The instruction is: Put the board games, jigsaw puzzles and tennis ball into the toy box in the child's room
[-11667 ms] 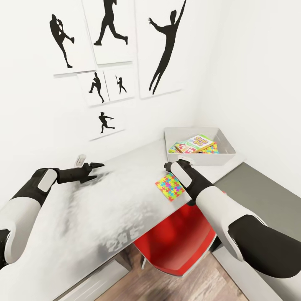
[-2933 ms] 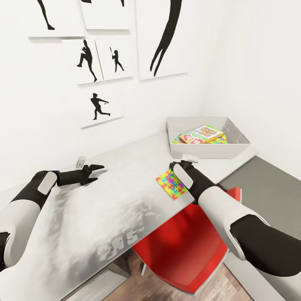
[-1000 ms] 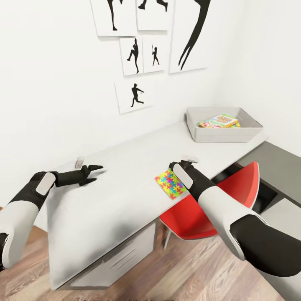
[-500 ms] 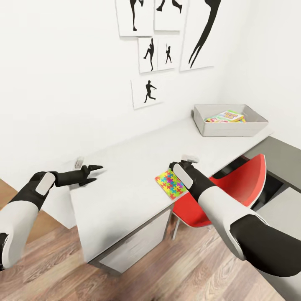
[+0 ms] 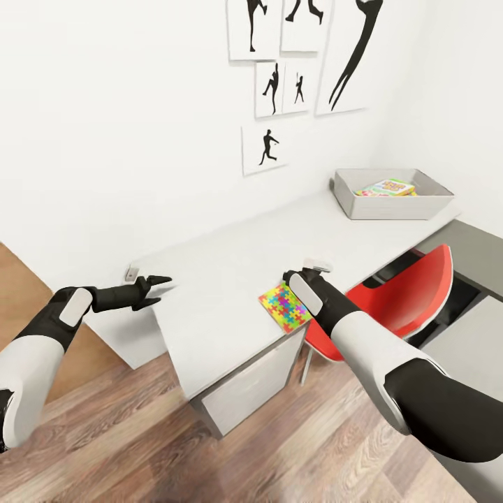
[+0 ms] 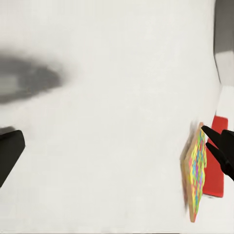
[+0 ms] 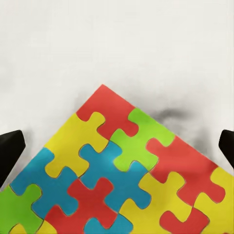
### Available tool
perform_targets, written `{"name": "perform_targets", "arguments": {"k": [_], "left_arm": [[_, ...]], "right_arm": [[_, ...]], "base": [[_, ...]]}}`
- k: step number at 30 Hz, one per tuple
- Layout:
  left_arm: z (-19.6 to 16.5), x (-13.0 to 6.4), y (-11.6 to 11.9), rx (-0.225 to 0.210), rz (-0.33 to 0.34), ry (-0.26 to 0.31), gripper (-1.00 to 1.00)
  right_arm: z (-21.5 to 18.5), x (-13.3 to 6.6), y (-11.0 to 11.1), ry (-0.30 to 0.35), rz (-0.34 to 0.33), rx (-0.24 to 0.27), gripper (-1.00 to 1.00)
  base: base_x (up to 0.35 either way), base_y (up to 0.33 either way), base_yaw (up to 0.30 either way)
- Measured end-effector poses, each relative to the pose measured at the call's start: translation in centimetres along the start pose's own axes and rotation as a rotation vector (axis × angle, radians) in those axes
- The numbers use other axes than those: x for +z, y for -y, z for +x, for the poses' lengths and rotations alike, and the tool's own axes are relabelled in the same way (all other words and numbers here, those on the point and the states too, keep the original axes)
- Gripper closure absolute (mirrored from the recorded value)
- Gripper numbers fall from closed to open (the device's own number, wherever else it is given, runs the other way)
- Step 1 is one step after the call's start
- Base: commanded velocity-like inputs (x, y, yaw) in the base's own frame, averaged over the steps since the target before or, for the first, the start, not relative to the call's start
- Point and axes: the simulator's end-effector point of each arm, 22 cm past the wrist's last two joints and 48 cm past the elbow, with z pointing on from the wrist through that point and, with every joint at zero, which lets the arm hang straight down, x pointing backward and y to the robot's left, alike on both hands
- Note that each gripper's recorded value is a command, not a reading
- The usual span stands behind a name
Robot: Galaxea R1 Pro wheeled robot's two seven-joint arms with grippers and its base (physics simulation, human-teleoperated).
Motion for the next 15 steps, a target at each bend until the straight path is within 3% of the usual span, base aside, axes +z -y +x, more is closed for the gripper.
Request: {"name": "perform_targets", "arguments": {"k": [5, 15], "left_arm": [[0.00, -0.02, 0.02, 0.000, 0.000, 0.000, -1.00], [0.01, -0.03, -0.06, 0.003, -0.003, 0.000, -1.00]], "right_arm": [[0.00, -0.03, -0.03, 0.000, -0.001, 0.001, -1.00], [-0.01, -0.03, -0.05, 0.000, -0.003, 0.002, -1.00]], "base": [[-0.126, 0.103, 0.000], [-0.029, 0.012, 0.000]]}}
